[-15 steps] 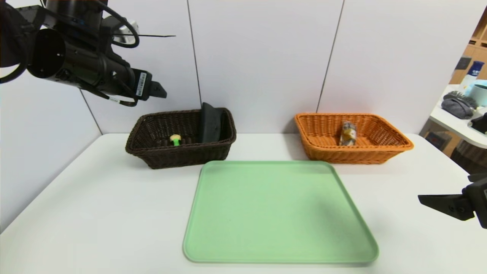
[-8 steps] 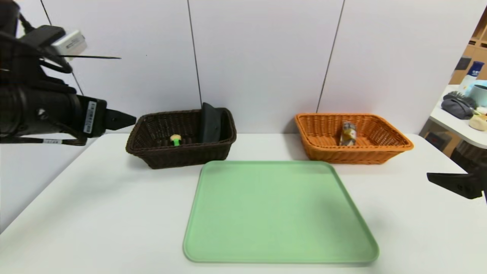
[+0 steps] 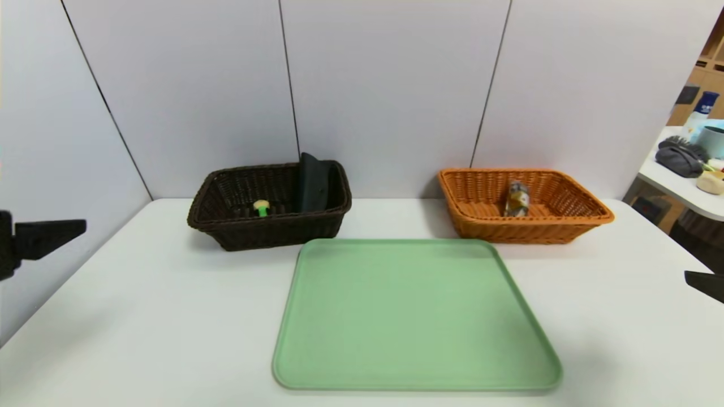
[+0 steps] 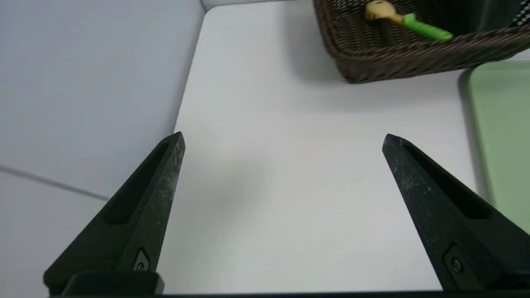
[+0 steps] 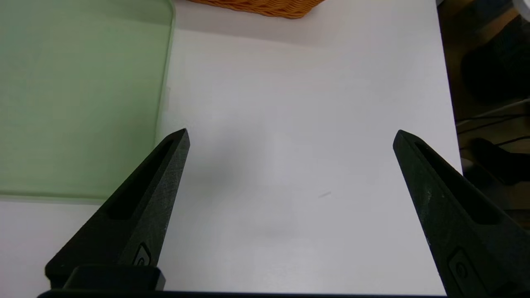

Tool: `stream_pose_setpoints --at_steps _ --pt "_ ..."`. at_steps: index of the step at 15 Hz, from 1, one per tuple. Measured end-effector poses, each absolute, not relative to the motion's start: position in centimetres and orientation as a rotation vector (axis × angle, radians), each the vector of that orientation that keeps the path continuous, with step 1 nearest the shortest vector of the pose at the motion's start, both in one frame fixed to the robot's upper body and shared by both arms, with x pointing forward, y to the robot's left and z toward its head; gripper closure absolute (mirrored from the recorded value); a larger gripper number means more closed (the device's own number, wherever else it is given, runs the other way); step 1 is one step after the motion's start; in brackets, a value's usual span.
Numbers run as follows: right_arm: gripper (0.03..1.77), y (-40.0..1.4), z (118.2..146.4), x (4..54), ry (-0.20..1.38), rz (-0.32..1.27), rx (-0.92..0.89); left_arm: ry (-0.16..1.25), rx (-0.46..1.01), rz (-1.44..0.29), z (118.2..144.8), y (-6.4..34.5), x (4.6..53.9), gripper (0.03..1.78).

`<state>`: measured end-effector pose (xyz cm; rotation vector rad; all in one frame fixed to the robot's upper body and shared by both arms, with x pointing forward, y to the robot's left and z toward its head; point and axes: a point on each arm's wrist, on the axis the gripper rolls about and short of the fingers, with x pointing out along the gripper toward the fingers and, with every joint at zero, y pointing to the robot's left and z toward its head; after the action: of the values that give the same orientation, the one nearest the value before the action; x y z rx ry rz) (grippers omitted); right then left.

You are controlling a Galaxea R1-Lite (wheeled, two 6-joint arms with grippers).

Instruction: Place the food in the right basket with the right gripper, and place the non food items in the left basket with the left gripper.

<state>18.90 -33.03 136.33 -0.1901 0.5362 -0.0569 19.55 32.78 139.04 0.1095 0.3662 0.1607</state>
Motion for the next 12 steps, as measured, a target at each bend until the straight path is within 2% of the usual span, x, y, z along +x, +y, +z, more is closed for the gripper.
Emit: stream_pose_setpoints --at_steps 6,12 --pt "0.10 -33.9 135.1 14.3 0.449 -0.130 -0.158 0.274 0.059 0.254 135.3 33.9 12.2 0.12" --pt "0.10 -34.1 132.2 8.3 0.293 -0.151 -0.143 0.150 0.037 0.279 131.4 34.0 7.0 0.12"
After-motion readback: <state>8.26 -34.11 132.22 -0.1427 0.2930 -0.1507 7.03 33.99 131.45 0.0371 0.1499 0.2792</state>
